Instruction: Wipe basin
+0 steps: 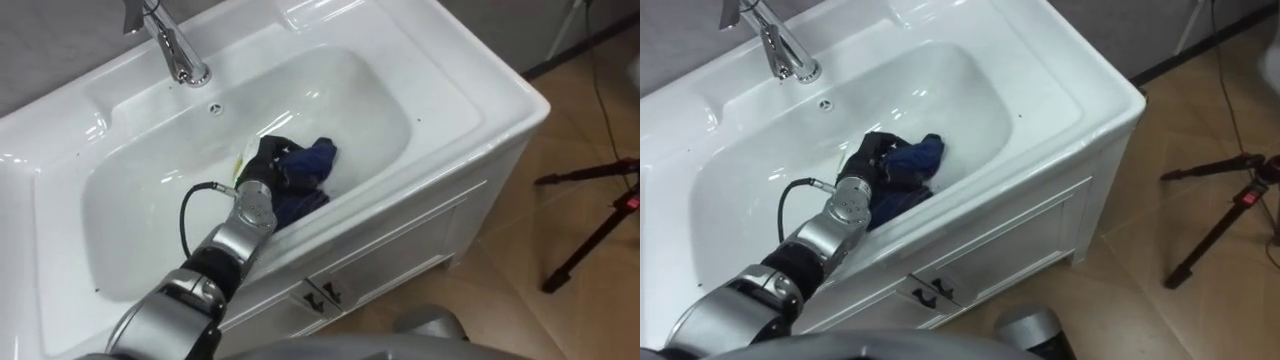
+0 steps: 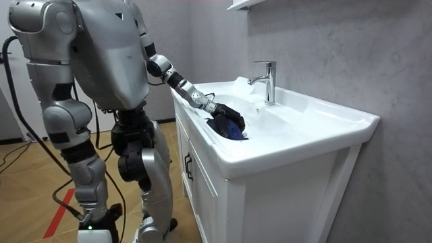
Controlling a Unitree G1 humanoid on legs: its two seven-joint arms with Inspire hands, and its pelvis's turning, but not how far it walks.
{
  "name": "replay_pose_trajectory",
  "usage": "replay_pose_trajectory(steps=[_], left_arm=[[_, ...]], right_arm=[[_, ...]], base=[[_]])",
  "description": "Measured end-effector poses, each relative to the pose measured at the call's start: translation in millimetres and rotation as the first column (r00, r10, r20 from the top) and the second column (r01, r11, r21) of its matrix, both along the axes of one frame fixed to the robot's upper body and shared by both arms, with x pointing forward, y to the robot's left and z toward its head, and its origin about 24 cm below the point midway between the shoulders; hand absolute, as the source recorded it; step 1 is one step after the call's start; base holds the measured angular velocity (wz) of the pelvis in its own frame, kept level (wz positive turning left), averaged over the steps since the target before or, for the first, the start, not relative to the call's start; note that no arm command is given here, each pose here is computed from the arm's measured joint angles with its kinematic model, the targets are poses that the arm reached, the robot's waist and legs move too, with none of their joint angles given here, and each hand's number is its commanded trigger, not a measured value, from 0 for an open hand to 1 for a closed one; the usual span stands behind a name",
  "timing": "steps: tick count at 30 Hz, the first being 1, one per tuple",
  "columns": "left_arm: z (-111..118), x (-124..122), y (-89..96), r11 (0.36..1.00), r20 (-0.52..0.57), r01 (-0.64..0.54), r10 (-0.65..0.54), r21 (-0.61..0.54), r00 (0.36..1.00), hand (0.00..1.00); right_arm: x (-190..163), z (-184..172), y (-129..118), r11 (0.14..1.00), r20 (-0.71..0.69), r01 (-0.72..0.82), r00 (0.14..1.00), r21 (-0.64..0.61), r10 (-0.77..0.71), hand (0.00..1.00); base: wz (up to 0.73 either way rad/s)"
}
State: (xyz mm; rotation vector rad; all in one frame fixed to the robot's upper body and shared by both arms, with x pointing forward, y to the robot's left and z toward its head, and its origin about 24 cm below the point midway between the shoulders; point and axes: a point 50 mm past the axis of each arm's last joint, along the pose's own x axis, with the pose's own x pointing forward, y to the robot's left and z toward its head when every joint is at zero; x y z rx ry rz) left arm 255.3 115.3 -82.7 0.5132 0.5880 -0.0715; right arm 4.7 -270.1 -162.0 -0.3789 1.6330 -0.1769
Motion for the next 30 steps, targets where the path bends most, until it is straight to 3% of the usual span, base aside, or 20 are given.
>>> replay_pose_trajectory(steps=[10, 23, 30], left_arm=[[-5.2, -5.7, 10.2, 0.971, -0.006, 0.137, -0.139, 0.196, 0.990, 1.00], [-16.3, -29.6, 90.3, 0.845, -0.142, 0.184, -0.130, 0.502, 0.981, 1.00], [-12.1, -32.0, 114.6, 0.851, -0.126, 0.086, -0.024, 0.518, 0.992, 1.00]], right_arm=[[4.1, 1.6, -3.2, 0.999, 0.000, -0.038, 0.999, 0.023, 0.038, 0.00], [16.6, 9.7, -23.9, 0.999, 0.081, 0.020, 0.997, -0.045, -0.017, 0.00], [17.1, 12.5, -31.2, 0.996, 0.096, 0.033, 0.995, -0.078, -0.026, 0.00]], base=[[0.00], [0.04], [0.16]])
